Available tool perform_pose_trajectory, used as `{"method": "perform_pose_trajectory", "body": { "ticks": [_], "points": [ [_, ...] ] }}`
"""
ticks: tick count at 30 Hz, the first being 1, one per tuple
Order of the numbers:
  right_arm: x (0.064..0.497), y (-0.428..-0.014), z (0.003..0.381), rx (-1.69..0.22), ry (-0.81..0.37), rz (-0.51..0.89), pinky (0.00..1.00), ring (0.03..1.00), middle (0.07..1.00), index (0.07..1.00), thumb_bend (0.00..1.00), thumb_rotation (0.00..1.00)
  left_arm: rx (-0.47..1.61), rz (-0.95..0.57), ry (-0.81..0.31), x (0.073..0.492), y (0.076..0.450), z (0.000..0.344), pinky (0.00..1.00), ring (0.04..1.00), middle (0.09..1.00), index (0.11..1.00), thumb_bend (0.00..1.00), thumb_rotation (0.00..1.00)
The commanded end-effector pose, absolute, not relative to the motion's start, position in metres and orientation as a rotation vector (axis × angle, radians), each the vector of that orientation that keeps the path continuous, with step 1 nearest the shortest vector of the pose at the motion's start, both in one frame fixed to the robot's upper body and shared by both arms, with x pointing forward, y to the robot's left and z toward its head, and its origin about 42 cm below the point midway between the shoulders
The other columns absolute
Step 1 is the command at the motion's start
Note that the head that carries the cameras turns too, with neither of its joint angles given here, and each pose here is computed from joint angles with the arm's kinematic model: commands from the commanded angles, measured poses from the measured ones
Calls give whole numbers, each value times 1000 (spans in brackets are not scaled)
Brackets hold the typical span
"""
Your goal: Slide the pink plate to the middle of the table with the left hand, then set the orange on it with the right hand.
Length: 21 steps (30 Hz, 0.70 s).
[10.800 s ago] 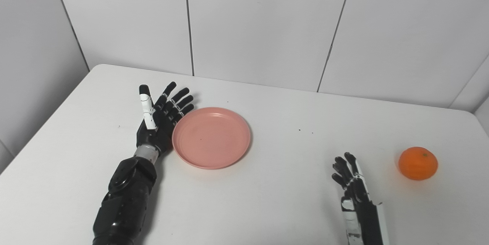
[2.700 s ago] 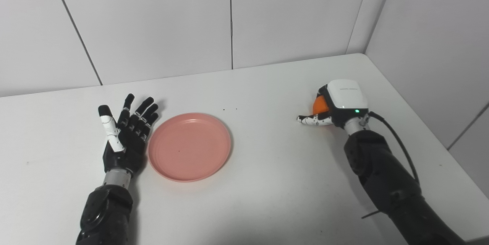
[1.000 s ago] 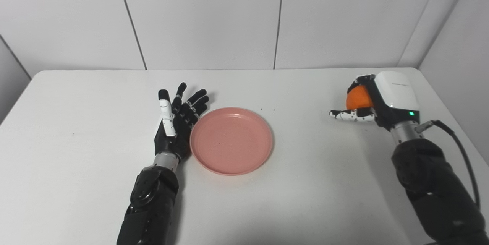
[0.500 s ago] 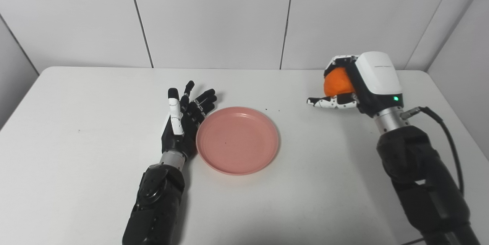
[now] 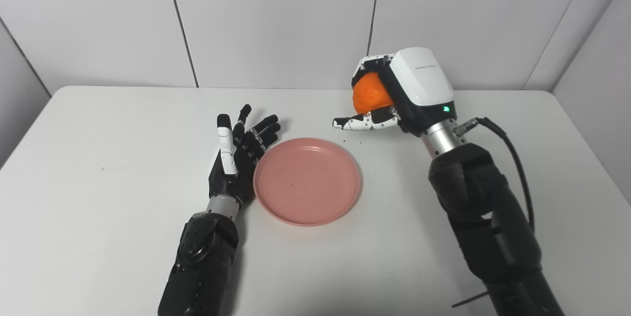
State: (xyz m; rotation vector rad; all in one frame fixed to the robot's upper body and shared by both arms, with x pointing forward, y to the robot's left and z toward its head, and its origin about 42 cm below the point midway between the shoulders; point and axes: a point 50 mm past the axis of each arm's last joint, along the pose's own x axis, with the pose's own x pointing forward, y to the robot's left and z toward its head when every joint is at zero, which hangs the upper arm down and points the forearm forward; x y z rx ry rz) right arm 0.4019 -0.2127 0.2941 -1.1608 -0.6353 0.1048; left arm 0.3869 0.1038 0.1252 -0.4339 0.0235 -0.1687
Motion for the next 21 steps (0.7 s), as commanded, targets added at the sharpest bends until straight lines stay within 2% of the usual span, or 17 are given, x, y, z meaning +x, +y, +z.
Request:
{"method": "perform_pose_trajectory", "body": {
  "ticks": [1,6,8,10,13,14,16,17,21],
  "points": [
    [405,-200,328,-1150,-730,47,55,99,154,184,659,301,-428,-139,182,372,109,92,880,793,753,1000,977,1000],
    [404,-187,327,-1121,-737,81,75,120,179,237,637,313,-433,-147,184,374,108,92,904,795,759,1000,982,1000],
    [404,-182,325,-1114,-739,101,69,113,168,206,659,251,-437,-148,185,374,107,92,916,801,762,1000,987,1000],
    [404,-176,323,-1110,-736,114,68,112,165,197,665,243,-438,-146,187,374,106,92,911,803,764,1000,986,1000],
    [404,-166,318,-1105,-724,133,97,139,189,240,666,281,-435,-145,189,373,106,91,924,803,757,1000,989,1000],
    [404,-162,316,-1114,-719,142,164,158,197,239,661,332,-434,-146,188,373,106,92,931,804,757,1000,991,1000],
    [406,-155,311,-1133,-712,171,182,170,206,247,649,357,-433,-147,187,372,106,92,934,805,760,1000,992,1000],
    [407,-152,308,-1137,-710,182,143,165,209,252,642,362,-432,-147,187,372,106,91,928,803,762,1000,992,1000],
    [410,-141,295,-1167,-683,215,130,172,222,256,634,387,-424,-143,186,372,107,91,935,799,758,1000,988,1000]
  ]
}}
